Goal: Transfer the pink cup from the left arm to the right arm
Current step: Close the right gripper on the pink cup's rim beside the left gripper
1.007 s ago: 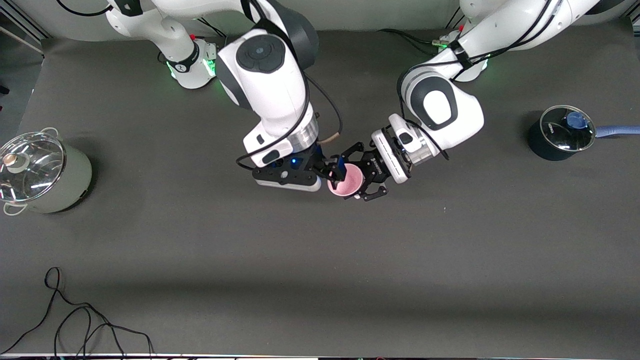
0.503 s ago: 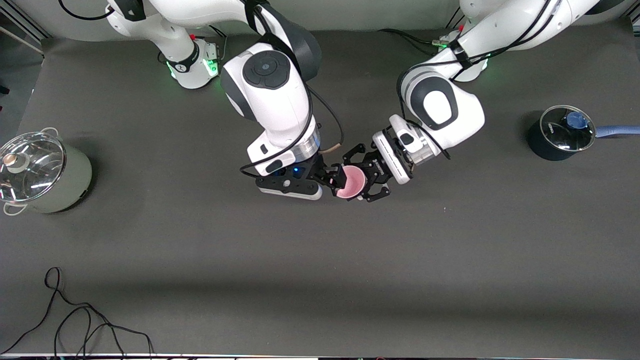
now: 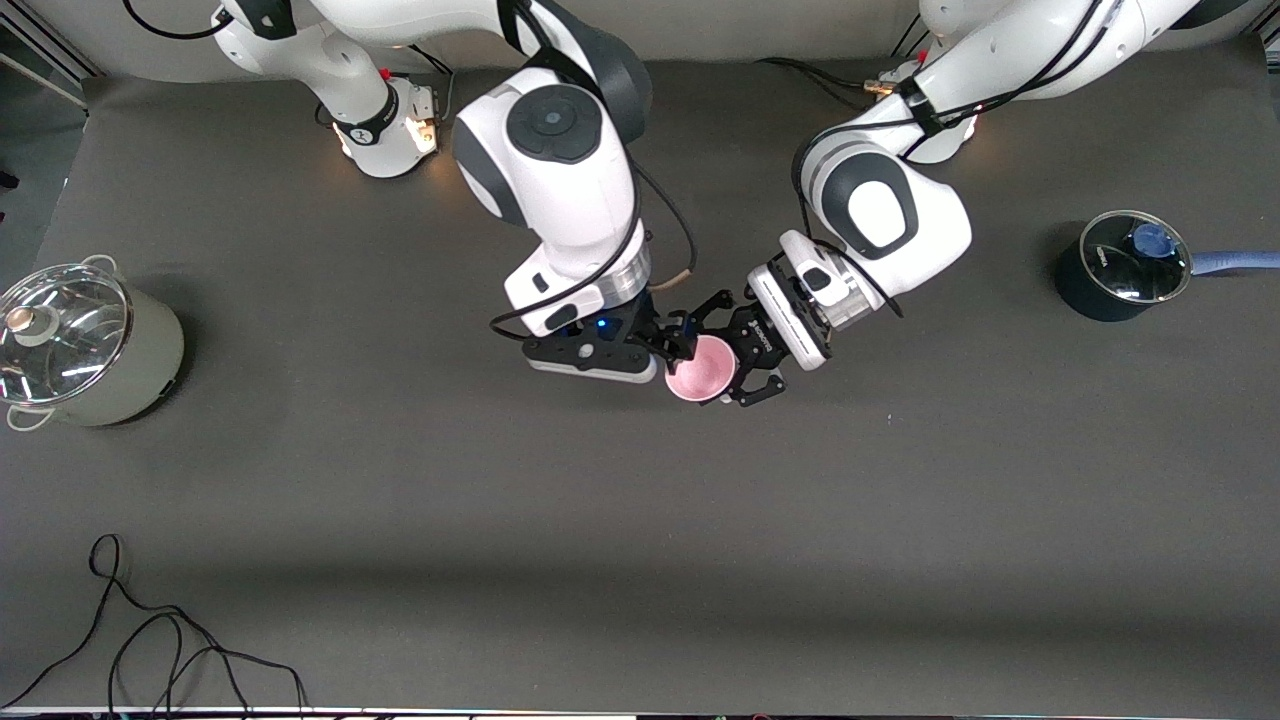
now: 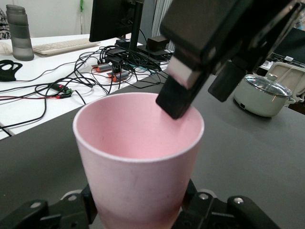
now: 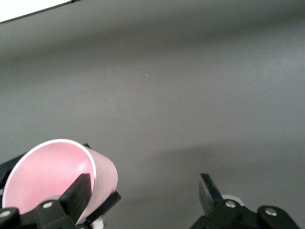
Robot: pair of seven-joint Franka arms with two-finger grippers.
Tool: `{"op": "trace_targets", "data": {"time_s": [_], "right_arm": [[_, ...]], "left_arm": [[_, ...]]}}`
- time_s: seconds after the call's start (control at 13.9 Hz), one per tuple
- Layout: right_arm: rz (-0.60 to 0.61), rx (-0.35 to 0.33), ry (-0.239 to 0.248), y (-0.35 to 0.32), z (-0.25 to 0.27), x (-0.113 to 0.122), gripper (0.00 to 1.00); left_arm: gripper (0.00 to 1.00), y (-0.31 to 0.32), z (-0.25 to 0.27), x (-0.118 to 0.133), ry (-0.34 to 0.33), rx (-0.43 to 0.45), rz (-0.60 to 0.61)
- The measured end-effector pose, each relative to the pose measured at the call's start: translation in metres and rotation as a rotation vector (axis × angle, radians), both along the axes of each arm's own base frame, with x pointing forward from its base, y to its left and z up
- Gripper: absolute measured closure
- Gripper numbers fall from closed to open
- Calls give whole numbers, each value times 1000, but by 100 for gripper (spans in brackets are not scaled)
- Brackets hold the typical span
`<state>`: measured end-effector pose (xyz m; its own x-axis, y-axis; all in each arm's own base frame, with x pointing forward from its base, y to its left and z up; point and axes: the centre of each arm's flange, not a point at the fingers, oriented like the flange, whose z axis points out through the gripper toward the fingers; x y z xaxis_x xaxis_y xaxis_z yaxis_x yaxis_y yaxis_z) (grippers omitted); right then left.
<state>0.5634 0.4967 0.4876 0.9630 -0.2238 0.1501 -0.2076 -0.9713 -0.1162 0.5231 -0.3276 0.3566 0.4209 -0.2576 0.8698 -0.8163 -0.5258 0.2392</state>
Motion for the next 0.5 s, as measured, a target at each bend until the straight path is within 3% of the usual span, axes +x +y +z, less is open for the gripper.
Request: {"op": "trace_targets", "data": {"time_s": [0.36, 0.5], "right_arm": [[5, -16, 10, 5, -13, 0, 0], [5, -16, 10, 5, -14, 0, 14]], "left_arm": [[33, -5, 2, -3, 13, 3, 16], [33, -7, 2, -4, 13, 3, 13]]}}
